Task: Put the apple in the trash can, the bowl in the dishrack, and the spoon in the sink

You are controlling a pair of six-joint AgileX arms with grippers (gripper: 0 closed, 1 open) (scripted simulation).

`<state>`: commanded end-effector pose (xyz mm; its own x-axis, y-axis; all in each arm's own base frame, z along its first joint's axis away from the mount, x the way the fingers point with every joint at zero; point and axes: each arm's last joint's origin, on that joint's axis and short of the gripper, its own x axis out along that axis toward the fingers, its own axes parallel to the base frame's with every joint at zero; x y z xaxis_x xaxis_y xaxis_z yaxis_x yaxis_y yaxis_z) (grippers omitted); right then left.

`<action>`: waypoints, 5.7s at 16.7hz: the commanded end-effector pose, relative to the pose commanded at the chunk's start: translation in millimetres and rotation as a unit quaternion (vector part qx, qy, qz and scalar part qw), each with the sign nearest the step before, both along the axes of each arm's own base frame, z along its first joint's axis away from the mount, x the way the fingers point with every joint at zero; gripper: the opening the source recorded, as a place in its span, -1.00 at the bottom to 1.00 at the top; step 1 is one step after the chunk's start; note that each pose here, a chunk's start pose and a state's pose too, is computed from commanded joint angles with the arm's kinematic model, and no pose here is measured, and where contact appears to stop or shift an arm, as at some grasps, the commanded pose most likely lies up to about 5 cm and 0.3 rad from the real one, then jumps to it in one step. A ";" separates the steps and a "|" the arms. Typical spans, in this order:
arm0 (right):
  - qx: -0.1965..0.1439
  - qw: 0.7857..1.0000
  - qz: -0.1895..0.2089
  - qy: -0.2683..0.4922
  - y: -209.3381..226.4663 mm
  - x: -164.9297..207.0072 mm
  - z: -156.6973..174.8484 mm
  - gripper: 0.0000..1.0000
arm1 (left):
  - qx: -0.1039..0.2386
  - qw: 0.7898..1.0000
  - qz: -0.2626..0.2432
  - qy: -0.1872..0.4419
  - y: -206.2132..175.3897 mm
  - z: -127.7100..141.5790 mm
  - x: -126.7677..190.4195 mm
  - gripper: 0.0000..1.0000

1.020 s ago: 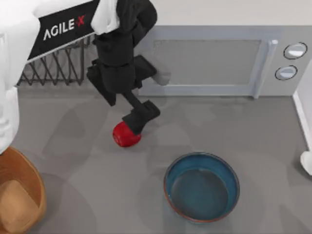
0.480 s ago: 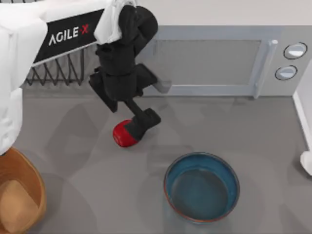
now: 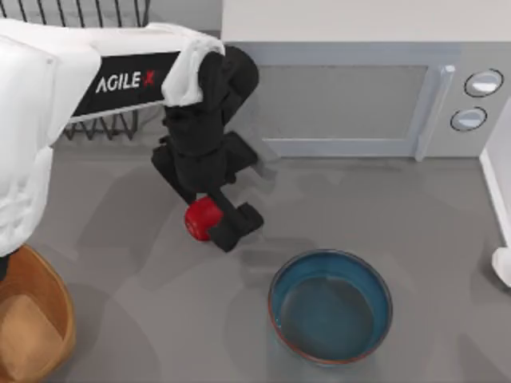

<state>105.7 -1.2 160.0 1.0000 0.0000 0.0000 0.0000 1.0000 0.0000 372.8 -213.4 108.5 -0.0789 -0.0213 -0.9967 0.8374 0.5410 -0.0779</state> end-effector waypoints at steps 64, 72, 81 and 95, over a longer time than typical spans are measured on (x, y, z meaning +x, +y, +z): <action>0.000 1.000 0.000 0.000 0.0 0.0 0.0 1.00 | 0.202 0.862 0.462 -0.061 137.7 137.4 -119.6 -1.00; 0.000 1.000 0.000 0.000 0.0 0.0 0.0 1.00 | 0.206 0.861 0.461 -0.059 153.2 87.4 -129.3 -1.00; 0.000 1.000 0.000 0.000 0.0 0.0 0.0 1.00 | 0.206 0.861 0.461 -0.059 153.2 87.4 -129.3 0.06; 0.000 1.000 0.000 0.000 0.0 0.0 0.0 1.00 | 0.206 0.861 0.461 -0.059 153.2 87.4 -129.3 1.00</action>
<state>105.7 -1.2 160.0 1.0000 0.0000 0.0000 0.0000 1.0000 0.0000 243.4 -60.2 195.9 -0.1147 0.3372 -0.9344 0.0255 0.9413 0.3366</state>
